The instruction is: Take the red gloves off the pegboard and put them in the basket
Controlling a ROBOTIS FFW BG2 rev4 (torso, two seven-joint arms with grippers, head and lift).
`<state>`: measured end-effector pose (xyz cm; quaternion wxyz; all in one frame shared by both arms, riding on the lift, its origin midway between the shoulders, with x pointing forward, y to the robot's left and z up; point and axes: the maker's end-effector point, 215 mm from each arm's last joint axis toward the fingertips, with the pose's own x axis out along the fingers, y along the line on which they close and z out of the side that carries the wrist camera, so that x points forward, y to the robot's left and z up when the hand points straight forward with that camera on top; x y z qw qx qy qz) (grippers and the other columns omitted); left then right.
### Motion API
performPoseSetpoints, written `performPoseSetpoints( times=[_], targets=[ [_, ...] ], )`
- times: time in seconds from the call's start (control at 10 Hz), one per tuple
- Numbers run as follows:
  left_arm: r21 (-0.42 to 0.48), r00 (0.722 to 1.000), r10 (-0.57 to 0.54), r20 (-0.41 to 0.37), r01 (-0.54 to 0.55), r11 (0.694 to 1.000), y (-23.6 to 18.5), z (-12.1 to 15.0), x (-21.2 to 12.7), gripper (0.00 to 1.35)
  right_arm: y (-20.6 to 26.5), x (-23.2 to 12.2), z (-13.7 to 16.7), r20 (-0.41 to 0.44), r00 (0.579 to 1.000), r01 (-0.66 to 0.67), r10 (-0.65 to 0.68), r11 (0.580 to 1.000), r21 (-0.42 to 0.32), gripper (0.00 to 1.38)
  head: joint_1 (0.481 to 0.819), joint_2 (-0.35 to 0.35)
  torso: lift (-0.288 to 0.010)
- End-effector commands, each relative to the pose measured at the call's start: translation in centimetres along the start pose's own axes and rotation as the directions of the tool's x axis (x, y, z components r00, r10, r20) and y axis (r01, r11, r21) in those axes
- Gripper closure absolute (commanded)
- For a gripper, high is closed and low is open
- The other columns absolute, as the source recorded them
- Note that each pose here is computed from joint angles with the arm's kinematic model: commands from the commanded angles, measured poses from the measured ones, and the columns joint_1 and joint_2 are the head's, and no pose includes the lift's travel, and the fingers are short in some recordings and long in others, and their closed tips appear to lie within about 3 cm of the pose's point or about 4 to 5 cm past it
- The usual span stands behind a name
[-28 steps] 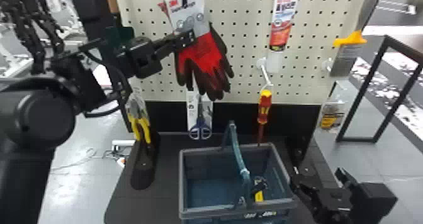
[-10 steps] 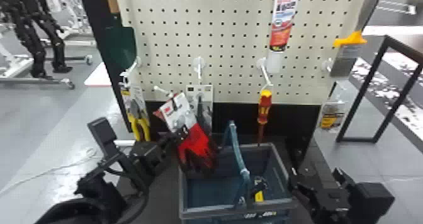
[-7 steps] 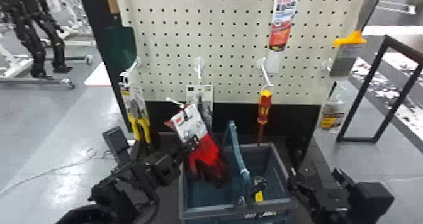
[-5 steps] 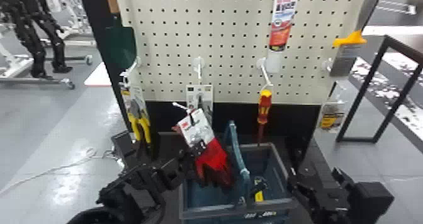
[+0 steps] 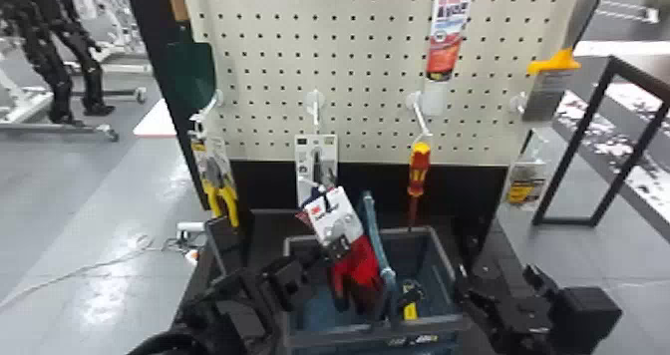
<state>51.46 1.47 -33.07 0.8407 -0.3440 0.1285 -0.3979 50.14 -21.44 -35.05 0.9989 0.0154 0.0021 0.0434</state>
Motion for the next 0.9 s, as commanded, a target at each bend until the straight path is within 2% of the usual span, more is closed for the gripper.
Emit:
performPoseSetpoints(
  times=[0.0, 0.1, 0.2, 0.4, 0.8],
  targets=[
    [-0.005, 1.0, -0.008, -0.002, 0.008, 1.0, -0.13, -0.01, 0.13, 0.43, 0.02, 0.0, 0.0, 0.0, 1.0, 0.0, 0.0, 1.0, 0.001, 0.12, 0.549, 0.0, -0.1],
    [0.004, 1.0, -0.012, 0.003, 0.012, 1.0, -0.22, 0.29, 0.19, 0.07, 0.02, 0.0, 0.0, 0.0, 1.0, 0.0, 0.0, 1.0, 0.001, 0.12, 0.549, 0.0, -0.1],
    [0.008, 1.0, -0.011, 0.004, 0.011, 1.0, -0.16, 0.35, 0.15, 0.08, 0.0, 0.05, -0.01, 0.0, 1.0, 0.001, -0.001, 1.0, 0.003, 0.12, 0.549, 0.0, -0.1],
    [0.016, 1.0, -0.012, 0.012, 0.011, 1.0, -0.21, 0.65, 0.22, 0.19, -0.01, 0.05, -0.01, 0.0, 1.0, 0.001, -0.001, 1.0, 0.004, 0.12, 0.549, 0.0, -0.1],
    [0.019, 1.0, -0.012, 0.017, 0.011, 1.0, -0.22, 0.81, 0.22, 0.19, -0.03, 0.09, -0.02, 0.0, 1.0, 0.001, -0.001, 1.0, 0.004, 0.12, 0.549, 0.0, -0.1]
  ],
)
